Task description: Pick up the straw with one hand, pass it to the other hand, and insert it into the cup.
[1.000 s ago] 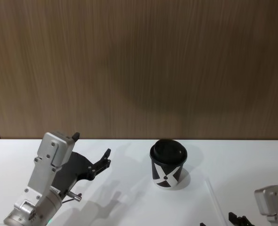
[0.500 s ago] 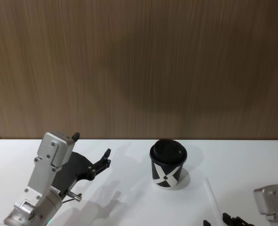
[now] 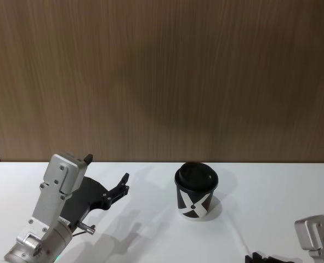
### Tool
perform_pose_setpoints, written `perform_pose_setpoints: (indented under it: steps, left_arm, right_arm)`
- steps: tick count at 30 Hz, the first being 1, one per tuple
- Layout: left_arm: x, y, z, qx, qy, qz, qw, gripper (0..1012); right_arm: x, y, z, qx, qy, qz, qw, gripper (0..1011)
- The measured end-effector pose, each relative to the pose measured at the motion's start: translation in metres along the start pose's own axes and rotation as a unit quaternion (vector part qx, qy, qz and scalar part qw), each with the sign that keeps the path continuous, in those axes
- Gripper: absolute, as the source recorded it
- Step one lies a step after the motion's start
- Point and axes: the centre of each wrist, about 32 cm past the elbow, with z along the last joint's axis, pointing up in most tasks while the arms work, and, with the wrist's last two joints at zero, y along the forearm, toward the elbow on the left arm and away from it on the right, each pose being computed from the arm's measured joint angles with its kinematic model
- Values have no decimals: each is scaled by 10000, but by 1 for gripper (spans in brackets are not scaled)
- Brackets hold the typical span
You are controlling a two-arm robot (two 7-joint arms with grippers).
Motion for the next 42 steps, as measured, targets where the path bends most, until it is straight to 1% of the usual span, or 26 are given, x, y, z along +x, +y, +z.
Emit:
perform_pose_setpoints:
  steps: [2,3,4,7,14,17,26,29,34,37,42]
  left_arm:
    - [0,0,0,1,0,0,10000,1003]
    - [0,0,0,0,0,0,10000,1003]
    - [0,0,0,1,0,0,10000,1003]
    - [0,0,0,1,0,0,10000,1003]
    - [0,0,0,1,0,0,10000,1003]
    - [0,0,0,1,0,0,10000,1003]
    - [0,0,0,0,0,0,10000,1003]
    - [0,0,0,0,0,0,10000,1003]
    - [0,0,0,1,0,0,10000,1002]
    - [0,0,0,1,0,0,10000,1004]
    - [0,0,0,1,0,0,10000,1002]
  right_arm:
    - [0,0,0,-3,1,0,10000,119]
    - [0,1,0,-2,1,1,10000,119]
    - [0,1,0,-2,1,2,10000,91]
    - [0,1,2,0,1,1,10000,50]
    - [3,0,3,9,3,-10,10000,11]
    - [7,-3,-1,45,5,-71,10000,1]
    - [48,-40,-5,351,-118,-493,9981,0]
    - [90,-65,-1,530,-221,-724,9957,0]
    - [139,-92,7,728,-334,-943,9923,0]
    - [193,-120,21,942,-461,-1128,9881,0]
    - [265,-155,45,1231,-619,-1275,9822,0]
